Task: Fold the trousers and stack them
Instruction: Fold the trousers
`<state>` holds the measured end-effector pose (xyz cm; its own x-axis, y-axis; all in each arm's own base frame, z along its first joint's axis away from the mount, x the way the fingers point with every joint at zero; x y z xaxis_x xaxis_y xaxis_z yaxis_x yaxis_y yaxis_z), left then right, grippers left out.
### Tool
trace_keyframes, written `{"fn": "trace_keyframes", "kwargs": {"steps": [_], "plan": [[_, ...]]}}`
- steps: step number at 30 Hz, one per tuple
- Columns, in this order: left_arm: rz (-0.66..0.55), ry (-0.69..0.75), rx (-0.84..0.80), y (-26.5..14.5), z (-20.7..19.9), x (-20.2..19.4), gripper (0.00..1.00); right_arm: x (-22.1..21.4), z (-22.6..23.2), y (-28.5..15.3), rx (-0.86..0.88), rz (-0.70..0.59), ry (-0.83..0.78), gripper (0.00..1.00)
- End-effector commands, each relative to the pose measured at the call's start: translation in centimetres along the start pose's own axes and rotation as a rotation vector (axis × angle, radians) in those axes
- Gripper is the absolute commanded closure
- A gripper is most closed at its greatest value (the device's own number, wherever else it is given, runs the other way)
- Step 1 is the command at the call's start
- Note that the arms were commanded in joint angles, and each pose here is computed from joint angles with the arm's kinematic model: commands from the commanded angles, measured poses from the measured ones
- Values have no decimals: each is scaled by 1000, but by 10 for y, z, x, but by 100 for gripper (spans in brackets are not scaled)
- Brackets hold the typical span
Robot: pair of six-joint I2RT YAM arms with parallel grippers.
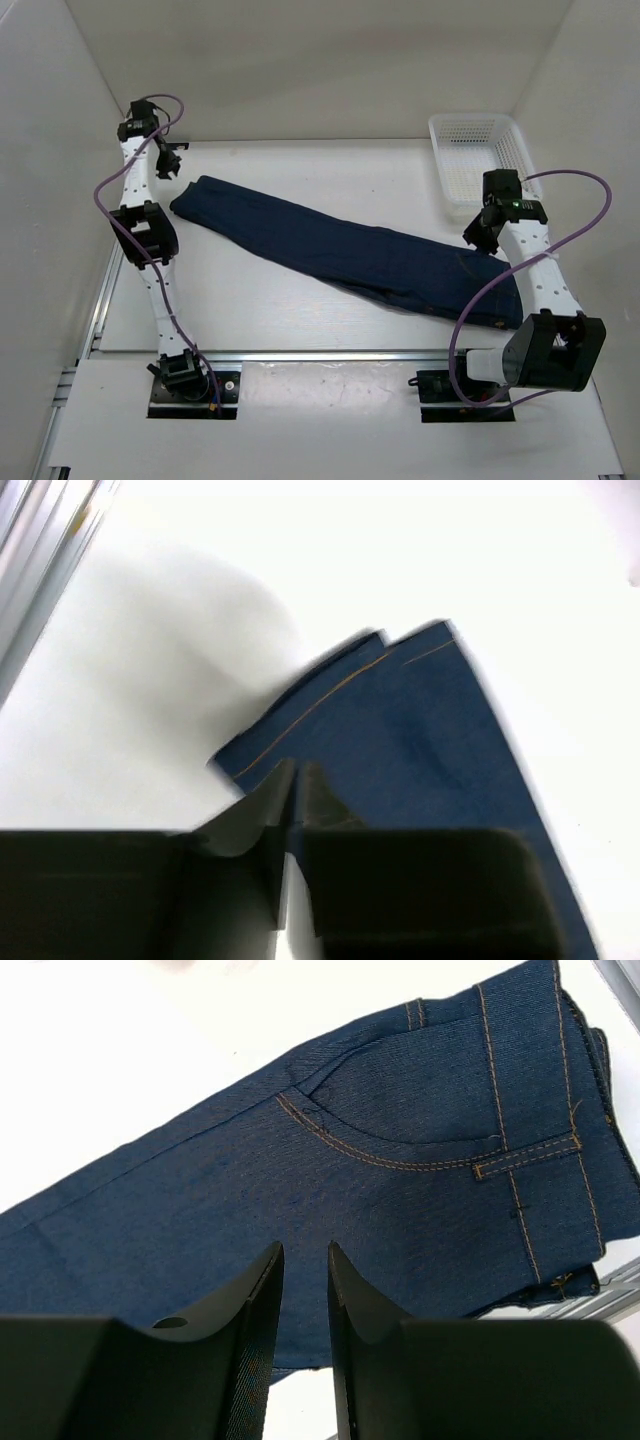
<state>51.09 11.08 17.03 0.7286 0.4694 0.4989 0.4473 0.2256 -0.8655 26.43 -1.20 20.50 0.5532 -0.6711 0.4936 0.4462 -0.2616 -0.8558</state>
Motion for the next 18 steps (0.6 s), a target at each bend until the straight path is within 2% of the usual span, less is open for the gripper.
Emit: {"fn": "trace_keyframes", "kwargs": {"steps": [1,3,5,11,18], "plan": [[-1,-22,-31,0,-22,1,66,0,2,-4,28,-2,-21,71],[12,-45,-95,16,-32,-2,49,1,3,-3,28,-2,-21,71],[48,-57,-124,36,-38,-10,40,1,4,-1,22,5,-24,71],[5,-35,-221,49,-85,-12,44,-1,7,12,-14,45,-37,71],[31,-27,-190,60,-96,-28,45,4,11,18,-30,50,-59,71]]}}
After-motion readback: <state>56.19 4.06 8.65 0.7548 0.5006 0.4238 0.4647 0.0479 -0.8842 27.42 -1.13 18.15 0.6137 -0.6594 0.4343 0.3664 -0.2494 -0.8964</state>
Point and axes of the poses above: each gripper's point midway between its finger pads, its own y axis out along the fingers, its own z axis along the line the jaws close on, x = y × z, the point moved 6 cm from there along -y, back along the fingers, and after that the axes turned 6 degrees about y, right-handed, at the moved point
